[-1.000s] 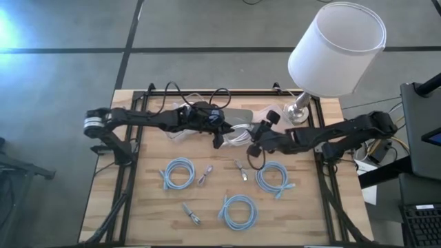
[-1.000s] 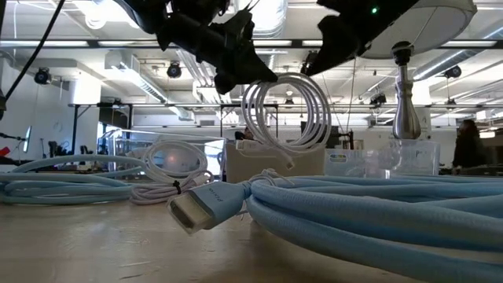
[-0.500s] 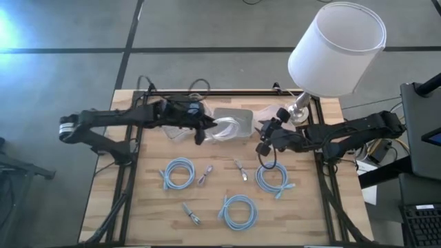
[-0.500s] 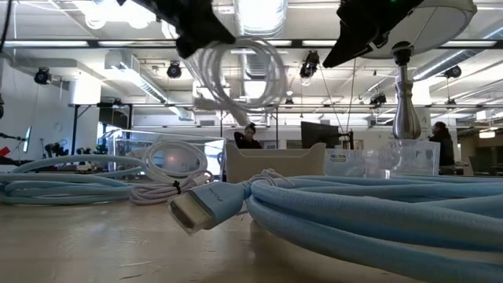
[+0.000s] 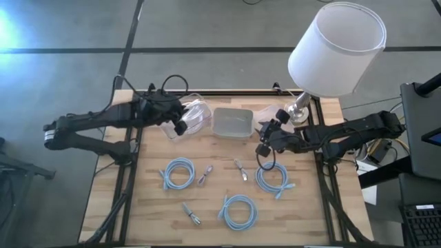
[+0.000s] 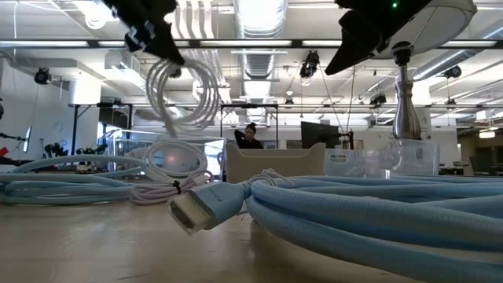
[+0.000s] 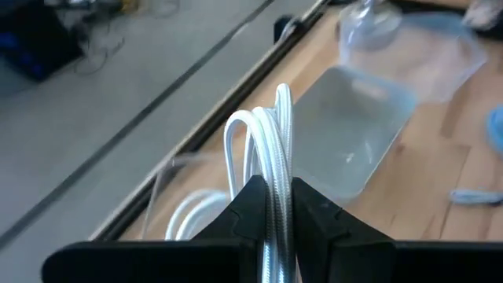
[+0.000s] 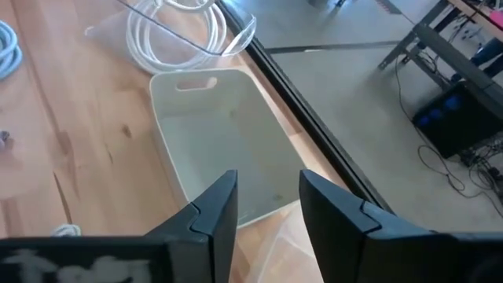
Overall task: Pick & Place USB Port
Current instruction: Put the white HDMI cable into the left transparent bin, then put the top left blue HDMI cable into the gray bin
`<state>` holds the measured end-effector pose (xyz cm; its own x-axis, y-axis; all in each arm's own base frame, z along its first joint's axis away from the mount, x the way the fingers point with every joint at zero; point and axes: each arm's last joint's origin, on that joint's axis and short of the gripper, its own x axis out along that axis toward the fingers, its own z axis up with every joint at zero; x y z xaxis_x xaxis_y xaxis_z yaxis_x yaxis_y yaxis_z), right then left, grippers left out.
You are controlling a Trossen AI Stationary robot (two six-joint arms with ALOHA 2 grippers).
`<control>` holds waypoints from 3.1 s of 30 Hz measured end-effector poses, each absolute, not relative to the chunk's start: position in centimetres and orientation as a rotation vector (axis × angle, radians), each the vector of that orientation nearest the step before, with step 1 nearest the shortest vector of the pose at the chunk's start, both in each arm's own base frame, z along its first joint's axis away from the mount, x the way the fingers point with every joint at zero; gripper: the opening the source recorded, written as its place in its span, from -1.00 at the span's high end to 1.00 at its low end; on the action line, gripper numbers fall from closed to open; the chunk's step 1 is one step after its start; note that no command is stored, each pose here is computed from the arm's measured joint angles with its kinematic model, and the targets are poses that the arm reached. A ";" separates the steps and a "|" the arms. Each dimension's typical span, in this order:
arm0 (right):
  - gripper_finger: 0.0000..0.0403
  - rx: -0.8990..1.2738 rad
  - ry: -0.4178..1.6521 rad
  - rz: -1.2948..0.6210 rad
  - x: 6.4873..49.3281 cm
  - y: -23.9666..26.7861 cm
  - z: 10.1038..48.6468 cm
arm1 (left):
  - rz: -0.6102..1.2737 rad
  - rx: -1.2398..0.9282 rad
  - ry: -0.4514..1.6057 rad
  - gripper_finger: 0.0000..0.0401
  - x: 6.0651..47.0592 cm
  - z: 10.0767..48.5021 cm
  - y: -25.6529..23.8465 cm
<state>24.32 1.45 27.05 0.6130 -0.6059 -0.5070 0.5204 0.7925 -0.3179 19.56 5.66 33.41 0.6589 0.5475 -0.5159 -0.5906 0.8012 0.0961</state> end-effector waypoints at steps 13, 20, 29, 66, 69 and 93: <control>0.39 -0.162 0.673 -0.652 24.0 1.4 25.8 | 0.576 -0.335 0.548 0.79 19.1 27.4 8.8; 0.35 -0.162 0.670 -0.653 24.0 1.4 25.8 | 0.626 -0.518 0.529 0.76 17.8 25.2 10.8; 0.37 -0.160 0.668 -0.653 24.0 1.4 25.8 | 0.708 -0.536 0.651 0.63 16.0 22.0 11.8; 0.28 -0.094 0.646 -0.599 24.3 1.6 25.8 | 0.269 -0.278 0.614 0.16 18.4 27.0 9.1; 0.22 -0.075 0.648 -0.553 24.7 1.7 25.6 | 0.196 -0.231 0.626 0.16 18.9 26.6 7.8; 0.00 -0.105 0.704 -0.538 26.9 1.8 23.5 | -0.126 -0.002 0.707 0.16 21.8 22.0 -1.0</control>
<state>26.89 1.82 23.51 0.6330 -0.5038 -0.5878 0.4348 0.8595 -0.2685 21.77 -0.98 21.99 0.7527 -0.1158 -0.6480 0.1145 0.9924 -0.0444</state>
